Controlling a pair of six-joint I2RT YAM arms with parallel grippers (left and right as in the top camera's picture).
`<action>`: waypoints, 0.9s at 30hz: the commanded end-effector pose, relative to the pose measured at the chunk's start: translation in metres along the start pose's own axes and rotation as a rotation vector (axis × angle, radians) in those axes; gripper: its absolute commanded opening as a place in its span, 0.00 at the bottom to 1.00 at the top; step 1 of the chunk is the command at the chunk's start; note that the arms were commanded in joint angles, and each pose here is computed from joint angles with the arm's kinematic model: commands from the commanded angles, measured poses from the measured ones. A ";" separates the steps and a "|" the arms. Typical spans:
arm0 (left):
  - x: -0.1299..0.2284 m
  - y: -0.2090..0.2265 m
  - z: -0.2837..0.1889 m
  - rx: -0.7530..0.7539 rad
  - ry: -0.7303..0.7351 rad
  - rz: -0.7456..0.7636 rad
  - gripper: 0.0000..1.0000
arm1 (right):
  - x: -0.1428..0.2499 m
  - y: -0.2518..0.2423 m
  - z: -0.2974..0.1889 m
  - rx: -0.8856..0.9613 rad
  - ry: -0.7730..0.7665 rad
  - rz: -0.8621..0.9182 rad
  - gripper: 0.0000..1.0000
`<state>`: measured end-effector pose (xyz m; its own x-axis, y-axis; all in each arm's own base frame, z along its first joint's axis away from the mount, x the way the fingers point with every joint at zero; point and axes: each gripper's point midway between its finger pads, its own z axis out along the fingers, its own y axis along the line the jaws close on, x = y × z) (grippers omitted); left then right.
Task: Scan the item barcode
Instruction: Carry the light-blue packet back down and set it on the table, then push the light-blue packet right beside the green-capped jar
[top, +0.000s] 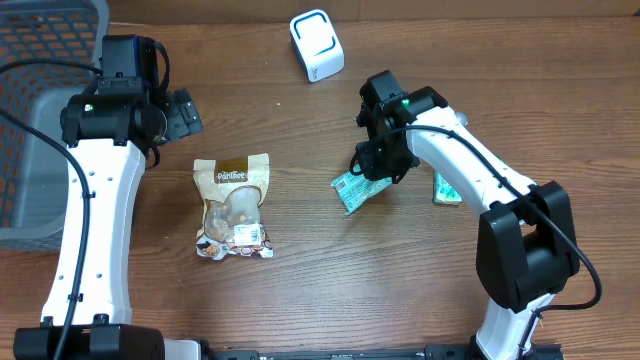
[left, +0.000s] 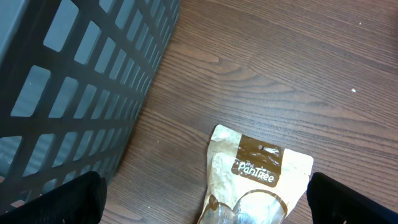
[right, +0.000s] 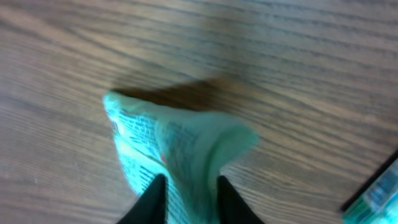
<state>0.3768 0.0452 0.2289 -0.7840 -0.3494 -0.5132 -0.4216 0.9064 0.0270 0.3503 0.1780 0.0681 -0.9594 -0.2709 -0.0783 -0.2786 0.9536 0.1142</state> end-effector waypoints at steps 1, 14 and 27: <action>-0.002 0.001 -0.002 -0.005 -0.011 0.026 1.00 | -0.001 -0.006 -0.001 0.029 -0.029 0.001 0.34; -0.002 0.001 -0.002 -0.005 -0.011 0.026 1.00 | -0.039 0.018 0.026 -0.104 -0.220 0.274 0.37; -0.002 0.001 -0.002 -0.005 -0.011 0.026 1.00 | -0.052 0.080 0.030 -0.078 -0.364 0.265 0.31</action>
<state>0.3767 0.0452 0.2290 -0.7840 -0.3494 -0.5132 -0.4216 0.9064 0.0270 0.3774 0.2765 0.0505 -0.9388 -0.0200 -0.3439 -0.1287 0.9464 0.2964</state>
